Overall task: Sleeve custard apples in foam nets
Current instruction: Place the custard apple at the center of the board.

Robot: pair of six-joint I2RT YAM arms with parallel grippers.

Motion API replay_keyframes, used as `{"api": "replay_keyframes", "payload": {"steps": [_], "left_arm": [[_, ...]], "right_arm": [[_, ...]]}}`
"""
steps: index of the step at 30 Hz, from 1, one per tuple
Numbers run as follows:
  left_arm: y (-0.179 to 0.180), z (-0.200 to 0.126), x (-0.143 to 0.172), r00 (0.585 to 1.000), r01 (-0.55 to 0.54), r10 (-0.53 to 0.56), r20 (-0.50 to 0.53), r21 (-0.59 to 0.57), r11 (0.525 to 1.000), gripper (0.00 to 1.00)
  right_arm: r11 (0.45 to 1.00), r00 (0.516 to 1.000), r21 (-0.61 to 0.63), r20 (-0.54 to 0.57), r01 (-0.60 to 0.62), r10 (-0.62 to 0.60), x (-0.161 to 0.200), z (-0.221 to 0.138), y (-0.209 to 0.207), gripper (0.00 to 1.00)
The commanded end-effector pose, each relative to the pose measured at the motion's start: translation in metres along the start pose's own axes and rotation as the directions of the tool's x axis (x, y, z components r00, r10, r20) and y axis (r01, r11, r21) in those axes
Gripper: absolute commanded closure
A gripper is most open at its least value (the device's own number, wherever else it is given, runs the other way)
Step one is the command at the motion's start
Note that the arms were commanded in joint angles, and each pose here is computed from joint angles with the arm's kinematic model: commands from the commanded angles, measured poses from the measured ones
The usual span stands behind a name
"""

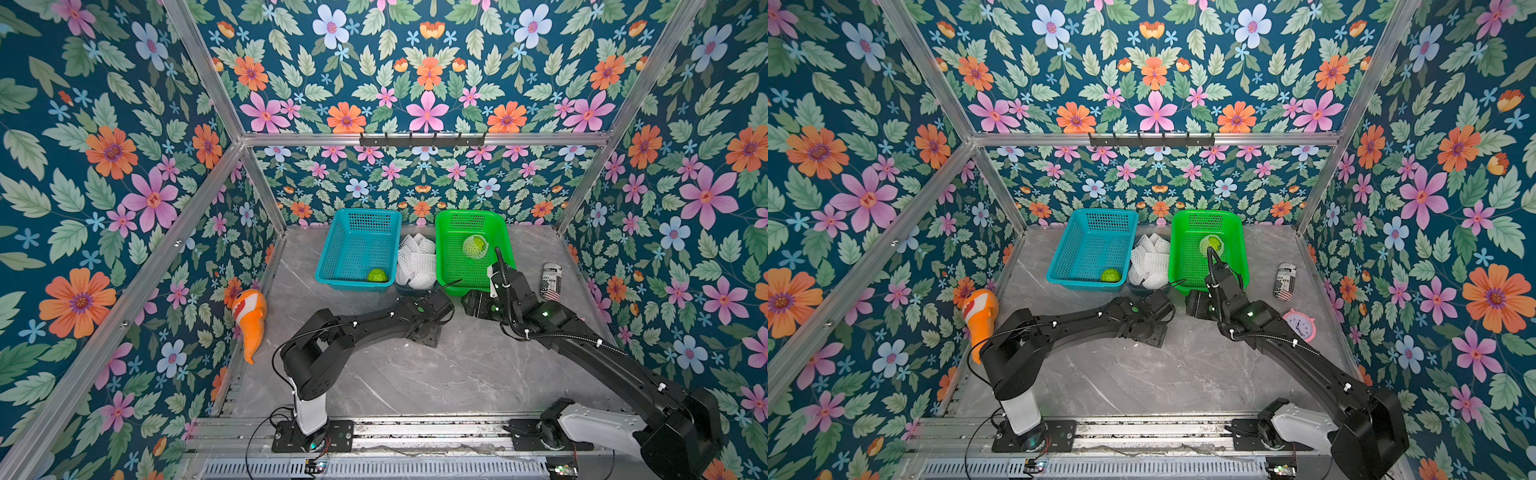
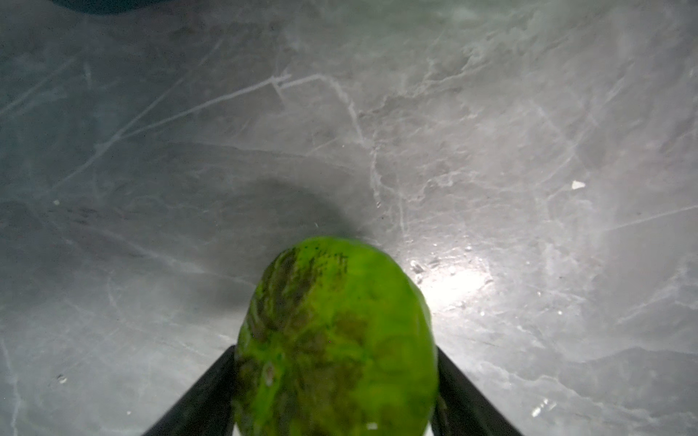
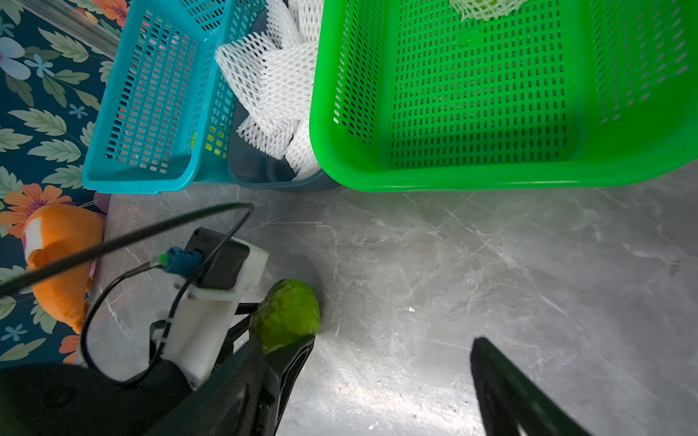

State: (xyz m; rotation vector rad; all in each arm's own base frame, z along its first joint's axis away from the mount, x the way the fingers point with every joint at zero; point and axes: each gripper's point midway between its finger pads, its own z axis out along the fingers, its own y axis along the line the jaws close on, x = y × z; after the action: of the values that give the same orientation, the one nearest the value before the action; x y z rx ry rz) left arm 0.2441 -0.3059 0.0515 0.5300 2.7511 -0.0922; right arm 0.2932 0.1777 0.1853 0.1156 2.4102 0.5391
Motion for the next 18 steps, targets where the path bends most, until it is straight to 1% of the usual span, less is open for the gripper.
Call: {"api": "replay_keyframes", "payload": {"steps": [1,3,10,14,18], "left_arm": [[-0.001,-0.005,-0.004,1.000,0.008,-0.008,0.013,0.008,1.000,0.20],[-0.002,-0.007,-0.006,1.000,0.007,-0.007,0.018,0.010,1.000,0.17],[0.002,-0.027,-0.018,0.998,0.014,-0.014,0.066,0.001,1.000,0.17],[0.011,-0.049,-0.030,0.991,0.035,-0.033,0.132,-0.012,0.999,0.18],[0.034,-0.072,-0.044,0.973,0.108,-0.103,0.207,-0.014,0.994,0.18]], "right_arm": [[1.000,1.000,0.005,0.024,-0.014,0.014,-0.005,-0.003,0.000,0.14],[1.000,1.000,0.006,0.027,-0.016,0.015,-0.005,-0.004,-0.001,0.14],[1.000,0.999,0.002,0.038,-0.019,0.019,-0.009,-0.007,0.001,0.14],[0.999,0.998,-0.014,0.047,-0.038,0.038,-0.016,-0.012,0.005,0.14],[0.998,0.998,-0.045,0.029,-0.052,0.053,-0.023,-0.011,0.014,0.15]]}}
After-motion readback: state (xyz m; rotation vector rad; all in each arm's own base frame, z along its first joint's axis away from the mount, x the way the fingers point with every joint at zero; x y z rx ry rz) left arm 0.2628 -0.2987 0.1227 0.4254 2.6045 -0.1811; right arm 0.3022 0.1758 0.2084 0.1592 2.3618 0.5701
